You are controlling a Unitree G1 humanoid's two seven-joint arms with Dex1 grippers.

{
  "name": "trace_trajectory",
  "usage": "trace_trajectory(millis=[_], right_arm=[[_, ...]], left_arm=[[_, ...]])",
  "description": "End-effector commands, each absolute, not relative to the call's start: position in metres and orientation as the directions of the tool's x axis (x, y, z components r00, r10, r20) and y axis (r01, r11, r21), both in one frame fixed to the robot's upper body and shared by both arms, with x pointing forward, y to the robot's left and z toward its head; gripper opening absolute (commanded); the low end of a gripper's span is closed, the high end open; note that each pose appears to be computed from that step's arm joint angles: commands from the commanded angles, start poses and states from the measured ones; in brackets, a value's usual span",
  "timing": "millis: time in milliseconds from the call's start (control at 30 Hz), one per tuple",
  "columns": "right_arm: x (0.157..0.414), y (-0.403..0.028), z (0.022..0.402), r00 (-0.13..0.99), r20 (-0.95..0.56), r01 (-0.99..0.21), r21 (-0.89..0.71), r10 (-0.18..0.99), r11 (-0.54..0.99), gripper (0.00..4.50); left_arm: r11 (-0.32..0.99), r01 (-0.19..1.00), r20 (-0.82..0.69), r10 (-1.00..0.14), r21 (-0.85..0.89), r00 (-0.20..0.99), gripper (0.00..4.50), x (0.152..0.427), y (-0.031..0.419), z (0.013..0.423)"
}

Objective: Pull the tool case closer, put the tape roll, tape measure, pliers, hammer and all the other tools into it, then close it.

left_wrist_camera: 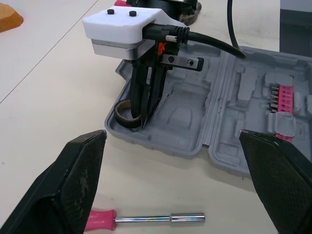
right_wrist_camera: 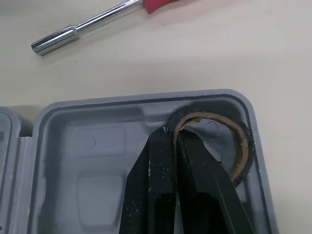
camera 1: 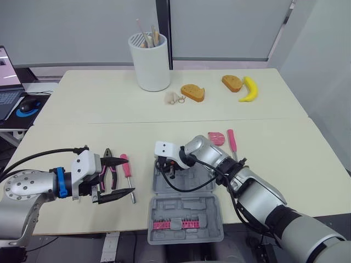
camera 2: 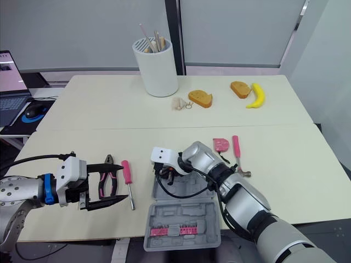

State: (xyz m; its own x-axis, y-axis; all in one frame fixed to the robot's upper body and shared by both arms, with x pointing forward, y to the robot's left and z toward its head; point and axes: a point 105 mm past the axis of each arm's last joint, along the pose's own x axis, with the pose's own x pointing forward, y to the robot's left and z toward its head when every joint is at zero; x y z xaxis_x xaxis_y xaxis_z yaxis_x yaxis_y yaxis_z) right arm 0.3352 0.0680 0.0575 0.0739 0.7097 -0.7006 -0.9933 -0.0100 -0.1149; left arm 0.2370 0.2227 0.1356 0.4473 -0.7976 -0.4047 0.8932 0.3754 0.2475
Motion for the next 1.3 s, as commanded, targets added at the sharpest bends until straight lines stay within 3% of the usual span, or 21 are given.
trace_trajectory(millis=[33, 433, 600, 967, 1300], right_arm=[[0.337, 0.079, 0.074, 0.085, -0.66, -0.986, -0.164, 0.746, -0.033, 0.6], [0.331, 0.076, 0.099, 0.051, -0.629, -0.973, -0.207, 0.776, -0.104, 3.39], [0.329, 0.074, 0.099, 0.088, -0.581, -0.947, -0.302, 0.809, -0.114, 3.39], [0.327, 0.078, 0.089, 0.14, -0.519, -0.936, -0.348, 0.843, -0.058, 0.88], [0.338, 0.077, 0.074, 0.205, -0.508, -0.94, -0.342, 0.836, 0.023, 0.88]], left_arm=[[0.352, 0.895, -0.404, -0.802, 0.275, 0.44, 4.5, 0.238, 0.217, 0.142], [0.353, 0.894, -0.405, -0.801, 0.276, 0.441, 4.5, 0.239, 0.217, 0.143], [0.359, 0.891, -0.403, -0.799, 0.277, 0.447, 4.5, 0.24, 0.219, 0.143], [0.358, 0.892, -0.413, -0.794, 0.275, 0.446, 4.5, 0.241, 0.224, 0.142], [0.354, 0.892, -0.417, -0.792, 0.281, 0.446, 4.5, 0.241, 0.224, 0.143]])
